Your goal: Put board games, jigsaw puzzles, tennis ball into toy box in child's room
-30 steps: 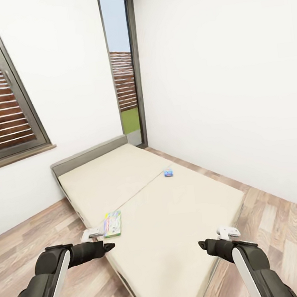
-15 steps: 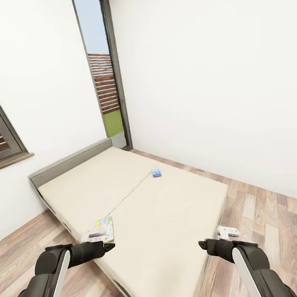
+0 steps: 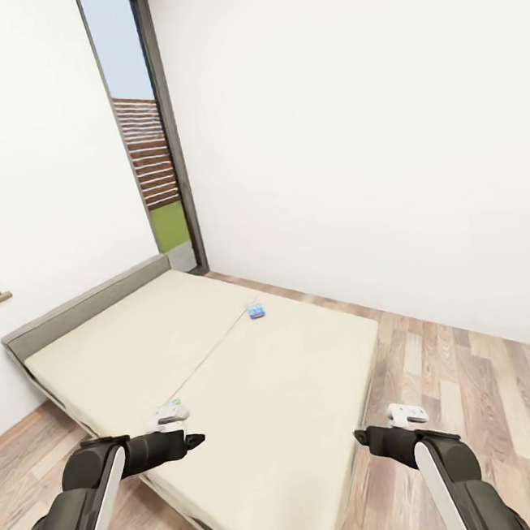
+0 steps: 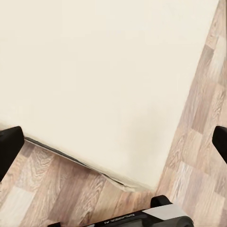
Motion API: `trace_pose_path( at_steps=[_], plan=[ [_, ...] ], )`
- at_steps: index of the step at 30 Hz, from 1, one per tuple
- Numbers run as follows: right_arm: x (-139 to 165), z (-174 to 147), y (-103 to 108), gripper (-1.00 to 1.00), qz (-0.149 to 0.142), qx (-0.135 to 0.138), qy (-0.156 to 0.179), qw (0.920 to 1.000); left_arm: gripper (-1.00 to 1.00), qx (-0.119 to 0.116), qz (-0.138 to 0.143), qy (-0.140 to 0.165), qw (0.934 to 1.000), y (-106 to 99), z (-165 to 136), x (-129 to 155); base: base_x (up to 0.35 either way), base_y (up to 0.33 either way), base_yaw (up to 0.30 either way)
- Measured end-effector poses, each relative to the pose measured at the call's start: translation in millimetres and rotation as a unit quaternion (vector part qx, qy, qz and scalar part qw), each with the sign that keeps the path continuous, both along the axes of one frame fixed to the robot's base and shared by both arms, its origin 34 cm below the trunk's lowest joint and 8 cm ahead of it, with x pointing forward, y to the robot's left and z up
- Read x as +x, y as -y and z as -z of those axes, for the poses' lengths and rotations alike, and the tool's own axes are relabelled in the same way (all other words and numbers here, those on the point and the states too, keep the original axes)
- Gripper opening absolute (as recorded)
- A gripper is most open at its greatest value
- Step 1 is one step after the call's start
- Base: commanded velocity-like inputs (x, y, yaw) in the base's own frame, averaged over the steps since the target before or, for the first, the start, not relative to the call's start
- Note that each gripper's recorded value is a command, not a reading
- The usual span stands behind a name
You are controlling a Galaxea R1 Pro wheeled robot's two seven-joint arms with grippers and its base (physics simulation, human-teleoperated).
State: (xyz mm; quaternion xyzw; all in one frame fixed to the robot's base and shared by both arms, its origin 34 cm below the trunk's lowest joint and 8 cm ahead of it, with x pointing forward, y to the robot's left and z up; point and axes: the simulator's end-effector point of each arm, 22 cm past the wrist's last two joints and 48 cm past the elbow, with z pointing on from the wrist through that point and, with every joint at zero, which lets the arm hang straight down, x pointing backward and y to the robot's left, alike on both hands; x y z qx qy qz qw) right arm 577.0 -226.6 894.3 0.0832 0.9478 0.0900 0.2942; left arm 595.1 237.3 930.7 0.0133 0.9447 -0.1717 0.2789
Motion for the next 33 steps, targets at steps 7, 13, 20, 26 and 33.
trace_pose_path(
  at_steps=[7, 13, 20, 26, 33],
  plan=[
    [-0.1, 0.2, -0.2, 1.00, 0.000, 0.000, 0.000, 1.0000, 1.00, 0.000, 0.000, 0.000, 1.0000, -0.1, 0.0, 0.1, 0.000, 0.115, -0.280],
    [-0.3, 0.4, -0.2, 1.00, 0.000, 0.000, -0.001, 1.0000, 1.00, 0.000, 0.000, 0.000, 1.0000, 0.1, -0.1, 0.0, 0.014, 0.181, -0.280],
    [-0.4, 0.3, 0.2, 1.00, 0.000, 0.000, 0.000, 1.0000, 1.00, 0.000, 0.000, 0.000, 1.0000, -0.1, -0.3, -0.1, 0.113, 0.105, -0.280],
    [-0.4, 0.3, 0.0, 1.00, 0.000, 0.000, -0.001, 1.0000, 1.00, 0.000, 0.000, 0.000, 1.0000, -0.1, -0.1, -0.1, 0.143, 0.107, -0.280],
    [-0.2, 0.5, 0.6, 1.00, 0.000, 0.000, -0.001, 1.0000, 1.00, 0.000, 0.000, 0.000, 1.0000, -0.3, 0.0, 0.0, 0.016, 0.144, -0.280]
  ],
)
